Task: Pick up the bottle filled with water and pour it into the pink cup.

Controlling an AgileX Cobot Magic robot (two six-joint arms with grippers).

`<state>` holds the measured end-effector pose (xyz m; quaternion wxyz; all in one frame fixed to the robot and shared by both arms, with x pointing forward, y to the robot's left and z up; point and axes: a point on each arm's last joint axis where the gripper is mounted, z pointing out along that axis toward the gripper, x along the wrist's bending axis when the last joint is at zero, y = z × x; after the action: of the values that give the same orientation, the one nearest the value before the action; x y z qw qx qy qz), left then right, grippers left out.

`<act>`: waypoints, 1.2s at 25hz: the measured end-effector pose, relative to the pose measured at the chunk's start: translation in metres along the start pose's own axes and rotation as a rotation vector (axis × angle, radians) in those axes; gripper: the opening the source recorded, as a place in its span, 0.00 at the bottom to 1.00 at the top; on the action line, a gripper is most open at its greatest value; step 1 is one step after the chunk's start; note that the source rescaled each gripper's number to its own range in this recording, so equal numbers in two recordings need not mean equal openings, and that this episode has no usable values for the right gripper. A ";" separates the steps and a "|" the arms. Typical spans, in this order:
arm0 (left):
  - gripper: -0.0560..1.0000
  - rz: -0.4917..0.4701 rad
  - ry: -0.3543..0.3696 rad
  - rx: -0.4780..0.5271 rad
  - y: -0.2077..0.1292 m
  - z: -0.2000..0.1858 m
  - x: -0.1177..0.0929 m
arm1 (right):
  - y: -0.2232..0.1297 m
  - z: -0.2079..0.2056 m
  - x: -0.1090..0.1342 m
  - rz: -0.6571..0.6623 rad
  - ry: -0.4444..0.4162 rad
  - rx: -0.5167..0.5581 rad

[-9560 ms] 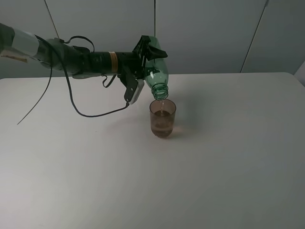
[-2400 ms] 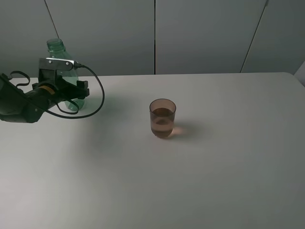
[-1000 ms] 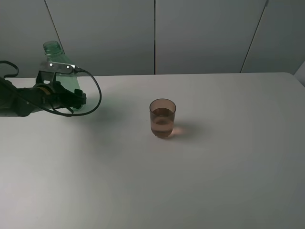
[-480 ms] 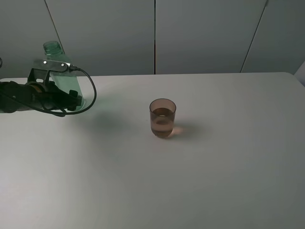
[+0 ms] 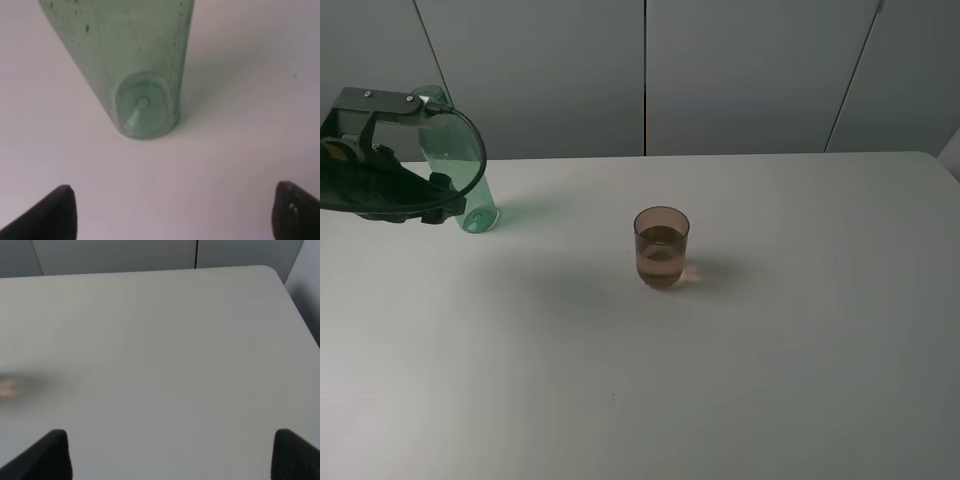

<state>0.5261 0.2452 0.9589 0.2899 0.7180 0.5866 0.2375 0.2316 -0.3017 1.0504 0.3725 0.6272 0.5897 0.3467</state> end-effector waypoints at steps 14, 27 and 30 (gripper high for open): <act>1.00 0.012 -0.009 0.107 -0.002 -0.096 -0.001 | 0.000 0.000 0.000 0.000 0.000 0.000; 1.00 -0.001 -0.025 -0.005 -0.056 -0.208 -0.004 | 0.000 0.000 0.000 0.000 0.000 0.000; 1.00 0.003 -0.027 -0.034 -0.071 -0.230 -0.004 | 0.000 0.000 0.000 0.000 0.000 0.000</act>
<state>0.3184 0.2829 1.0745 0.3095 0.7169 0.5776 0.2379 0.2316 -0.3017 1.0504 0.3725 0.6272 0.5897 0.3467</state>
